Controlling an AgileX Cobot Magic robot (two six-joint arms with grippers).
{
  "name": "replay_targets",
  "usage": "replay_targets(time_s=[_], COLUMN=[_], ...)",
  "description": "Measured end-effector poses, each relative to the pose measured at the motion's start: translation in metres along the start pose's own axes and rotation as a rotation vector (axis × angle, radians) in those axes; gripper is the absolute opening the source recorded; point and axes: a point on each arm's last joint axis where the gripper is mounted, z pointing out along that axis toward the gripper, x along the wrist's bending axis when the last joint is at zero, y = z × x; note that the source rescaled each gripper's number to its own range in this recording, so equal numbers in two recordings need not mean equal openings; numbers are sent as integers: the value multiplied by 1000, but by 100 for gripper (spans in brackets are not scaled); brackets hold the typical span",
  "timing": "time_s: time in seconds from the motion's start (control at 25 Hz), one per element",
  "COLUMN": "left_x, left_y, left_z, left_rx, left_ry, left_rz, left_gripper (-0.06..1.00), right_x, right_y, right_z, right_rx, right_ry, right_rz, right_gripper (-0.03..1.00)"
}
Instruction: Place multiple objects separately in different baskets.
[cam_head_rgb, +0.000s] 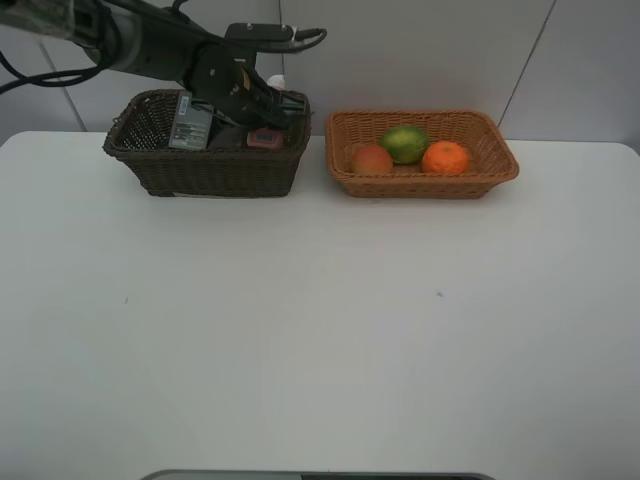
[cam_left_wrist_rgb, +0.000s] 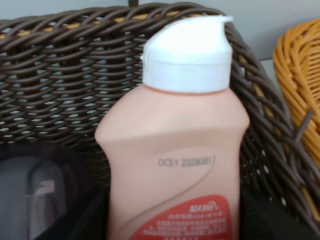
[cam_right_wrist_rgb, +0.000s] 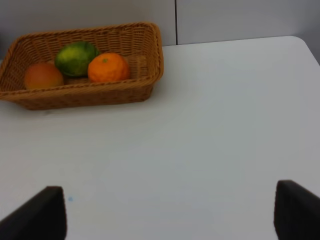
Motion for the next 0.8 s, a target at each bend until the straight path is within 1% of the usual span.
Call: replay_targets(time_s=[0.04, 0.08, 0.16, 0.2, 0.24, 0.28, 0.36, 0.56, 0.8], left_x=[0, 0, 1, 1, 1, 1, 2, 5, 11], left_y=[0, 0, 0, 0, 0, 0, -1, -2, 15], left_z=[0, 0, 0, 0, 0, 0, 0, -7, -50], left_rx=[0, 0, 0, 0, 0, 2, 17, 77, 123], left_ry=[0, 0, 1, 1, 1, 2, 11, 50, 114], left_rz=[0, 0, -2, -2, -2, -2, -1, -3, -17], left_gripper=[0, 12, 55, 75, 86, 92, 97, 98, 98], right_x=[0, 0, 0, 0, 0, 0, 0, 0, 0], right_y=[0, 0, 0, 0, 0, 0, 0, 0, 0], right_z=[0, 0, 0, 0, 0, 0, 0, 0, 0], right_rx=[0, 0, 0, 0, 0, 0, 0, 0, 0], right_ry=[0, 0, 0, 0, 0, 0, 0, 0, 0], right_rz=[0, 0, 0, 0, 0, -1, -1, -1, -1], right_gripper=[91, 91, 91, 91, 91, 91, 91, 91, 91])
